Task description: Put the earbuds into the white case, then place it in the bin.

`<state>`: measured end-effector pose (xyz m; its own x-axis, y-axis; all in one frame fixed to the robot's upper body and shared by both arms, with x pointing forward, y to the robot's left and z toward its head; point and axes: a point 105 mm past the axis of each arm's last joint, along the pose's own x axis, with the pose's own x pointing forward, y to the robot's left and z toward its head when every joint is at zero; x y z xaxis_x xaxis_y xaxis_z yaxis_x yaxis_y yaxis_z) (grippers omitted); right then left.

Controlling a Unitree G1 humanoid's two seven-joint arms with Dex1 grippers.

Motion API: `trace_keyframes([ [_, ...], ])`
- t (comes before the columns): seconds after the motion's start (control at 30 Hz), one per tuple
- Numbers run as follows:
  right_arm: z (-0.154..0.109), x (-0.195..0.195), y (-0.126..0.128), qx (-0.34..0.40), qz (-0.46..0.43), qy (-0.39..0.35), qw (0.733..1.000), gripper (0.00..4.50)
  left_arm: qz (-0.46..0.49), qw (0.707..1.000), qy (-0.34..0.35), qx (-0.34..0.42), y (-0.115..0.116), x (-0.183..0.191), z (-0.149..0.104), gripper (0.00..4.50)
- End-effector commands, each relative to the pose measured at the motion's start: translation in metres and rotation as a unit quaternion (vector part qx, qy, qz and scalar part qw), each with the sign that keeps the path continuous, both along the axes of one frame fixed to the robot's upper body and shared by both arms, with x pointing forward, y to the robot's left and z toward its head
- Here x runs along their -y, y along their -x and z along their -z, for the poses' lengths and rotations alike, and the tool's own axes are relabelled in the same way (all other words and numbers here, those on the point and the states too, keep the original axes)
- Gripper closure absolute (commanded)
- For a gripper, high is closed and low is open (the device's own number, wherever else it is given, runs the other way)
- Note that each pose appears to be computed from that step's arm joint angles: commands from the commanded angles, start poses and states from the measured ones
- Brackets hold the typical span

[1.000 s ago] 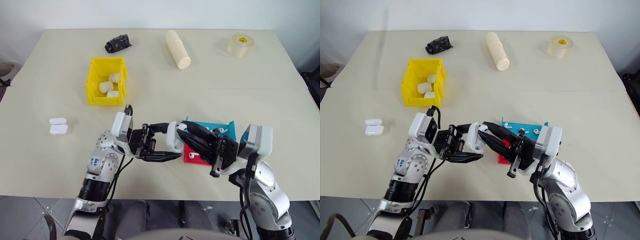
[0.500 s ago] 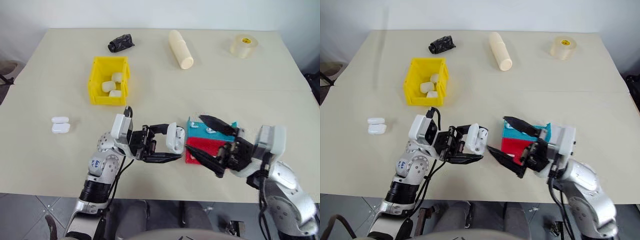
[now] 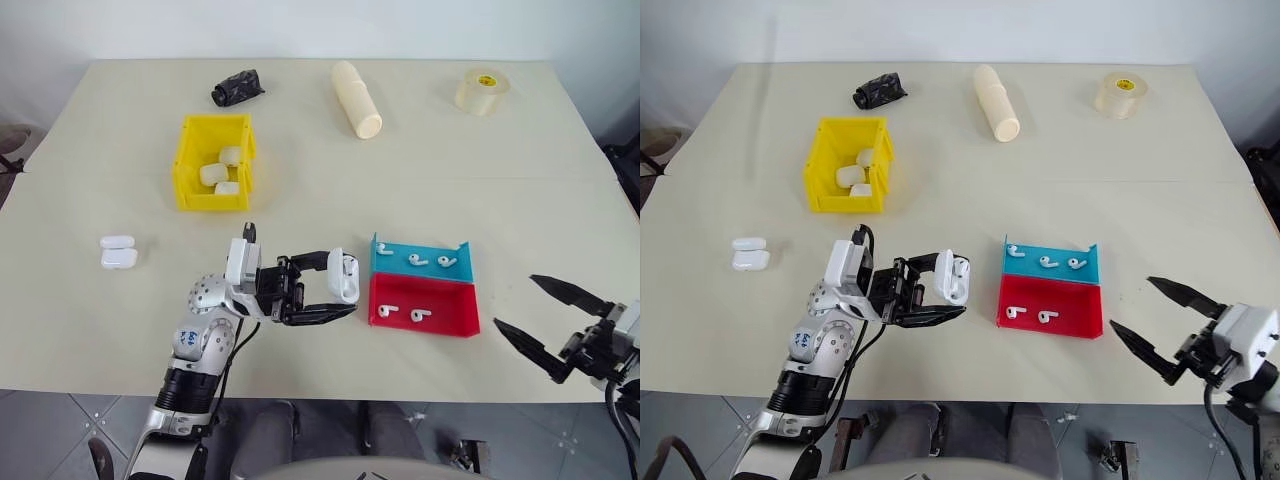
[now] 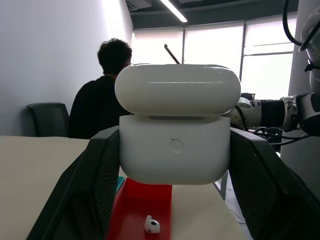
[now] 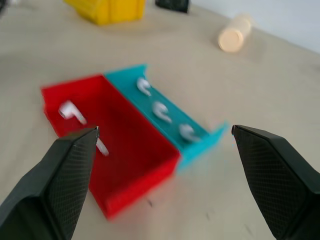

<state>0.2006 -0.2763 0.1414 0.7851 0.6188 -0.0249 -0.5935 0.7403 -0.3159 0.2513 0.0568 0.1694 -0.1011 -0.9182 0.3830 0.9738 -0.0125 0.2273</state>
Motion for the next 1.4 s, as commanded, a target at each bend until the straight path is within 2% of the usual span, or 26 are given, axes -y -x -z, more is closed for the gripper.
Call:
trace_keyframes([
  [0.03, -0.012, -0.004, -0.007, 0.032, -0.008, 0.01, 0.999, 0.05, -0.016, 1.0, 0.002, 0.017, 0.001, -0.005, -0.004, 1.69],
  [0.13, -0.024, -0.022, -0.019, 0.038, -0.034, 0.006, 0.999, 0.05, -0.02, 1.0, 0.0, 0.016, 0.002, -0.007, -0.003, 1.69],
  [0.27, -0.033, -0.052, -0.046, -0.044, -0.06, 0.028, 0.997, 0.05, -0.03, 0.999, -0.002, 0.017, 0.002, -0.011, -0.002, 1.69],
  [0.4, -0.043, -0.071, -0.076, -0.123, -0.056, 0.074, 0.988, 0.05, -0.039, 0.999, -0.002, 0.02, 0.003, -0.013, 0.0, 1.69],
  [0.57, -0.044, -0.072, -0.103, -0.167, -0.043, 0.191, 0.966, 0.05, -0.04, 0.999, 0.003, 0.021, 0.005, -0.008, 0.001, 1.69],
  [0.67, -0.045, -0.074, -0.111, -0.175, -0.057, 0.25, 0.951, 0.05, -0.039, 0.999, 0.006, 0.021, 0.006, -0.005, 0.001, 1.69],
  [0.77, -0.04, -0.067, -0.123, -0.19, -0.07, 0.344, 0.917, 0.05, -0.037, 0.999, 0.011, 0.021, 0.009, -0.003, 0.001, 1.69],
  [0.97, -0.037, -0.053, -0.142, -0.183, -0.107, 0.457, 0.864, 0.05, -0.037, 0.999, 0.014, 0.024, 0.009, -0.002, 0.0, 1.69],
  [1.1, -0.033, -0.055, -0.151, -0.174, -0.13, 0.492, 0.843, 0.05, -0.037, 0.999, 0.016, 0.025, 0.009, -0.001, 0.0, 1.69],
  [1.4, -0.021, -0.064, -0.15, -0.196, -0.171, 0.498, 0.827, 0.05, -0.044, 0.998, 0.022, 0.027, 0.01, -0.001, 0.0, 1.69],
])
